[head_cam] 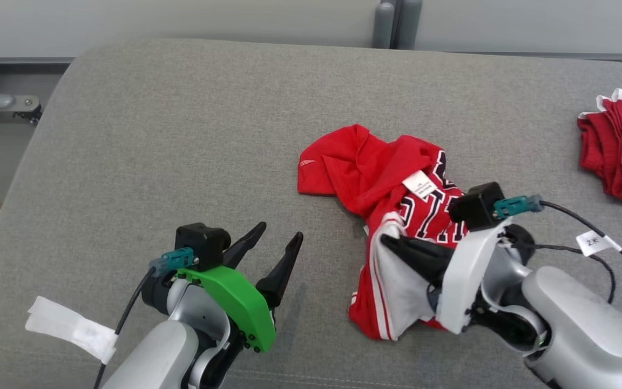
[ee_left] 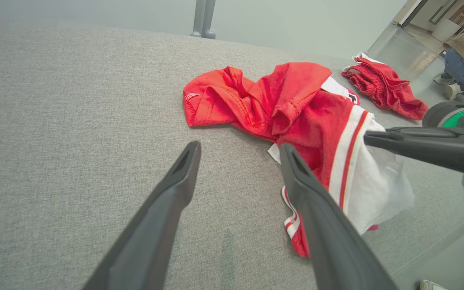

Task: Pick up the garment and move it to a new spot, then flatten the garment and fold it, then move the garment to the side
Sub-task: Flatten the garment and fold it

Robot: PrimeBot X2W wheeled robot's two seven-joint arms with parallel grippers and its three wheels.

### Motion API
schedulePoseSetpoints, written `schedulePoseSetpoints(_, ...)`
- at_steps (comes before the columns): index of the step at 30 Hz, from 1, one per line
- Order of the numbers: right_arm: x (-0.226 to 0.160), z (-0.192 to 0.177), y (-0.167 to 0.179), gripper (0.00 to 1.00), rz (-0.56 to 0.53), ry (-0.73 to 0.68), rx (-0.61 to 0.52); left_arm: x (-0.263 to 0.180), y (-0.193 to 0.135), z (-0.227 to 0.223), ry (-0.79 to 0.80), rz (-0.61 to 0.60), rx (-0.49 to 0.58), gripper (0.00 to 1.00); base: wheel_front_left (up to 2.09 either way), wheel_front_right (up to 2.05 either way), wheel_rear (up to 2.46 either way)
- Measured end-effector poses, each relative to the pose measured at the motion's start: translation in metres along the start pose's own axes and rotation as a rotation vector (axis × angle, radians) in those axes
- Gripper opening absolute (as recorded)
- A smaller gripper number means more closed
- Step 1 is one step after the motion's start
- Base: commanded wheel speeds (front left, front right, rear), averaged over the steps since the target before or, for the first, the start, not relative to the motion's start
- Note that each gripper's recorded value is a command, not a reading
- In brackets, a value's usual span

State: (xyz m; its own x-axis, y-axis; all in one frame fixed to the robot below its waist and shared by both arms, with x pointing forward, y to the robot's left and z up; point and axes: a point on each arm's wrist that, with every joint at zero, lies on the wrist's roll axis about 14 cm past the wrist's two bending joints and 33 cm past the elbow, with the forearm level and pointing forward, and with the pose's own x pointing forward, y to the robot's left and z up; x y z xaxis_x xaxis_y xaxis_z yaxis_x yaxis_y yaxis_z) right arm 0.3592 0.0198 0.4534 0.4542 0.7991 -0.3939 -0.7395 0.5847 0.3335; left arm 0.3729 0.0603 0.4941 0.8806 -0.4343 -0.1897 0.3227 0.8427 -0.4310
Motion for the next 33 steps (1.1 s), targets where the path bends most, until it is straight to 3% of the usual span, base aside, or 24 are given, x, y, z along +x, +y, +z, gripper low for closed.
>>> schedulePoseSetpoints(4, 0.007, 0.039, 0.056, 0.0, 0.166, -0.152, 0.17, 0.002, -0.004, 0.006, -0.015, -0.014, 0.004, 1.0, 0.0, 0.0, 0.0)
schedulePoseSetpoints(7, 0.003, 0.079, 0.065, 0.0, 0.203, -0.298, 0.217, 0.002, -0.004, 0.012, -0.036, -0.013, 0.003, 1.0, 0.0, 0.0, 0.0)
schedulePoseSetpoints(18, -0.008, 0.209, 0.068, 0.0, 0.203, -0.669, 0.091, -0.004, 0.0, 0.02, -0.063, 0.005, -0.002, 1.0, 0.0, 0.0, 0.0)
schedulePoseSetpoints(24, -0.003, 0.241, 0.098, 0.0, 0.282, -0.705, 0.047, -0.01, 0.001, 0.023, -0.079, 0.021, -0.033, 1.0, 0.0, 0.0, 0.0)
schedulePoseSetpoints(33, -0.016, 0.29, 0.107, 0.0, 0.283, -0.809, -0.002, -0.021, 0.01, 0.032, -0.114, 0.063, -0.032, 1.0, 0.0, 0.0, 0.0)
